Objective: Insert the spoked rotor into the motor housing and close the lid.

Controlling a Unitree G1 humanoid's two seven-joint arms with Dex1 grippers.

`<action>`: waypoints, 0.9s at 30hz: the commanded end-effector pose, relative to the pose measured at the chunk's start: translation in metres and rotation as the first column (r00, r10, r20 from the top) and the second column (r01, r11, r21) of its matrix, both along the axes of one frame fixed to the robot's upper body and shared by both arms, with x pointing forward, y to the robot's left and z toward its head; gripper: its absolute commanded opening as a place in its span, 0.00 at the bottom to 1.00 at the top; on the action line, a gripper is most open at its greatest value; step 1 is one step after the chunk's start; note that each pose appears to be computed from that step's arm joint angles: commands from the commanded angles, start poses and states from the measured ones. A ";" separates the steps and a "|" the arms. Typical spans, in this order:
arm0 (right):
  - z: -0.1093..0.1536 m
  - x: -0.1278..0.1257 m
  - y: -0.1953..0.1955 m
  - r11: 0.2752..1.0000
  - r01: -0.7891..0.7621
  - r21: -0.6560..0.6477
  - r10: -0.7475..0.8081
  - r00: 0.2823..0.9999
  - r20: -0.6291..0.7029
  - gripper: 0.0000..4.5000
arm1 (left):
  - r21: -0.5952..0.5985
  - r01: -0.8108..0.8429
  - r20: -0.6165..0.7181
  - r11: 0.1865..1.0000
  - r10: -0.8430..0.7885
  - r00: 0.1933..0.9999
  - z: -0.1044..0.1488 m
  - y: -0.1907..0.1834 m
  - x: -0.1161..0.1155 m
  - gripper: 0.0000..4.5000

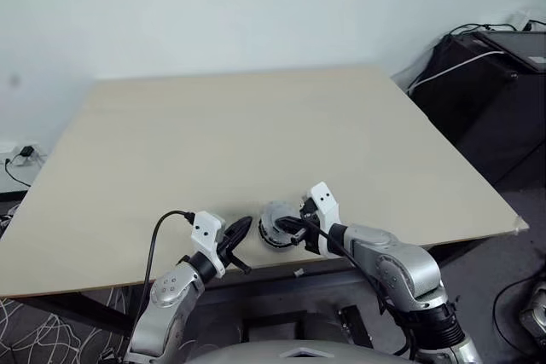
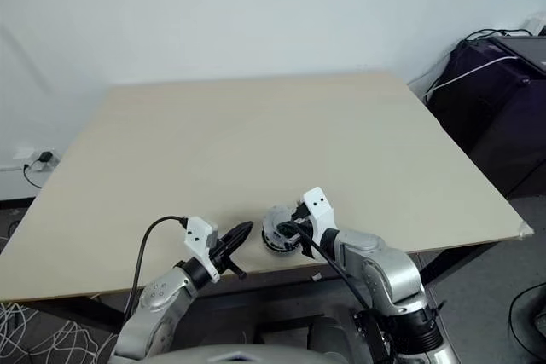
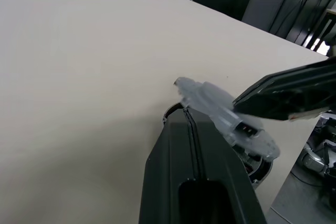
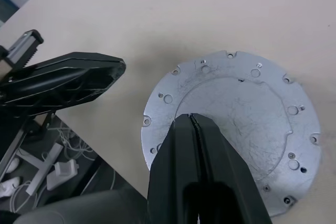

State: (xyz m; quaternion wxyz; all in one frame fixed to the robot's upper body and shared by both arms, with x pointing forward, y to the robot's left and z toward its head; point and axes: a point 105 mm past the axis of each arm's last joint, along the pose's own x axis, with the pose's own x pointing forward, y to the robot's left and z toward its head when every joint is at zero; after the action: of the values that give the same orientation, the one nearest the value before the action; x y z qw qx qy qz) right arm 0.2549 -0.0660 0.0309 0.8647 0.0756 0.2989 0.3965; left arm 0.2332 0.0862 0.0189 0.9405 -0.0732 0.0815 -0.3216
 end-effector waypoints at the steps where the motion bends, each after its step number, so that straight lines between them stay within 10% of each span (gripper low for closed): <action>1: 0.003 0.010 0.003 1.000 0.019 0.008 -0.019 0.999 0.032 0.01 | -0.001 0.002 0.050 1.000 -0.002 0.999 0.011 0.000 0.001 0.00; 18: -0.026 0.000 -0.001 0.997 0.001 -0.073 -0.006 0.998 -0.069 0.01 | 0.002 0.006 0.066 1.000 -0.006 0.998 0.023 -0.005 0.002 0.00; 27: 0.032 0.024 0.002 0.998 0.022 0.059 -0.033 0.982 0.188 0.01 | 0.007 -0.002 0.066 1.000 0.001 0.998 0.018 0.000 0.000 0.00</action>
State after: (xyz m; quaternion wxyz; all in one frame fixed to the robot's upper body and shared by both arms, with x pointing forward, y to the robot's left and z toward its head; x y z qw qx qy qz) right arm 0.2694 -0.0668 0.0329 0.8805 0.0690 0.2671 0.3856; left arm 0.2307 0.0859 0.0276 0.9421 -0.0672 0.0746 -0.3200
